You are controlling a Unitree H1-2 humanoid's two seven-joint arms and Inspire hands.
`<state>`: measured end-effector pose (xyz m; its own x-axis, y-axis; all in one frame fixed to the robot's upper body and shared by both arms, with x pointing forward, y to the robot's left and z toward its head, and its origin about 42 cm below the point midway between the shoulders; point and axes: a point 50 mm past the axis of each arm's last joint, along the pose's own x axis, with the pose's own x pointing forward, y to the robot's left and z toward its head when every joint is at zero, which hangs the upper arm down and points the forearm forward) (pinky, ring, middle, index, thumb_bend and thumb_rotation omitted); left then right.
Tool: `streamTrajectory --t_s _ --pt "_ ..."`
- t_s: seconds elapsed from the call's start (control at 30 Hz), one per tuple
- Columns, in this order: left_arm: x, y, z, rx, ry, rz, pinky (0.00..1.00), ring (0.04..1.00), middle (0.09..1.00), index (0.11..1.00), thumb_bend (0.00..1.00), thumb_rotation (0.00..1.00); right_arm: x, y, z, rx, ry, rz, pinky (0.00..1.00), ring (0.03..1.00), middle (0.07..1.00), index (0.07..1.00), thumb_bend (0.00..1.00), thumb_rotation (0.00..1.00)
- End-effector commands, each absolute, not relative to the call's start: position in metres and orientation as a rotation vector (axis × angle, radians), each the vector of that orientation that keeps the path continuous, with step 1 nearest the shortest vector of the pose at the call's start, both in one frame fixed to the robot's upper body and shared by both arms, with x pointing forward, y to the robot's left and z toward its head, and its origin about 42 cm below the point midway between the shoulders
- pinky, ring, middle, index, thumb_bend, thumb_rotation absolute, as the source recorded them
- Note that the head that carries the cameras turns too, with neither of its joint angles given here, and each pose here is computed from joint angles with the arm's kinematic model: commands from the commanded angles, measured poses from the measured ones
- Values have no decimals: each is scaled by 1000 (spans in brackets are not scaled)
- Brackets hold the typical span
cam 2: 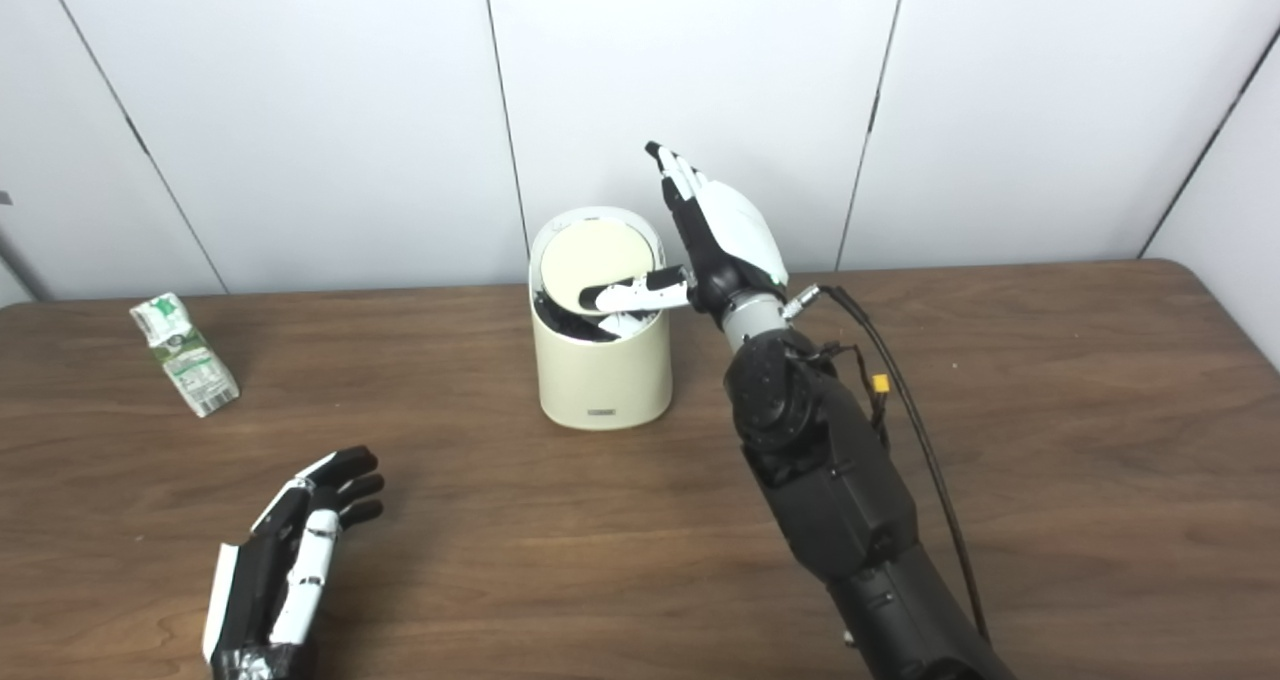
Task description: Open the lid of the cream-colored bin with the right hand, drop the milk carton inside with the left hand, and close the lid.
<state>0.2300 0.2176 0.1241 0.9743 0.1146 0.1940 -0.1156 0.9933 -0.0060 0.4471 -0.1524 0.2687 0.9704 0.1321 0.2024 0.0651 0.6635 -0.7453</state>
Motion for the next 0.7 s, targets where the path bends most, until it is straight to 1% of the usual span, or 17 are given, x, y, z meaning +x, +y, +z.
streamTrajectory --t_s 0.0,0.1,0.23,0.43,0.5,0.53,0.57,0.67 --pt "230 215 133 -3 -245 111 726 761 780 775 250 653 455 -155 290 -900 -322 -17 1000 1000 1000 1000 868 259" --pt "231 215 133 2 -250 111 724 758 779 775 243 644 457 -159 285 -939 -313 -26 998 1000 1000 991 910 217" --pt "231 215 132 4 -253 108 714 753 776 774 243 651 457 -162 281 -983 -311 -31 990 1000 1000 983 936 184" --pt "232 215 132 -1 -259 102 682 746 774 773 227 641 457 -163 278 -1005 -313 -35 984 1000 1000 978 949 169" --pt "232 215 131 -4 -257 101 687 747 774 773 233 645 456 -163 278 -998 -310 -29 988 1000 1000 981 938 211" --pt "233 215 131 -3 -255 102 688 747 774 774 235 647 455 -163 278 -992 -309 -23 989 1000 1000 983 928 255" --pt "233 215 131 -1 -255 102 689 747 774 773 238 649 455 -163 279 -986 -309 -18 992 1000 1000 986 918 342" --pt "233 215 132 0 -255 102 690 745 773 773 238 649 451 -164 280 -967 -308 1 998 1000 1000 996 911 515"
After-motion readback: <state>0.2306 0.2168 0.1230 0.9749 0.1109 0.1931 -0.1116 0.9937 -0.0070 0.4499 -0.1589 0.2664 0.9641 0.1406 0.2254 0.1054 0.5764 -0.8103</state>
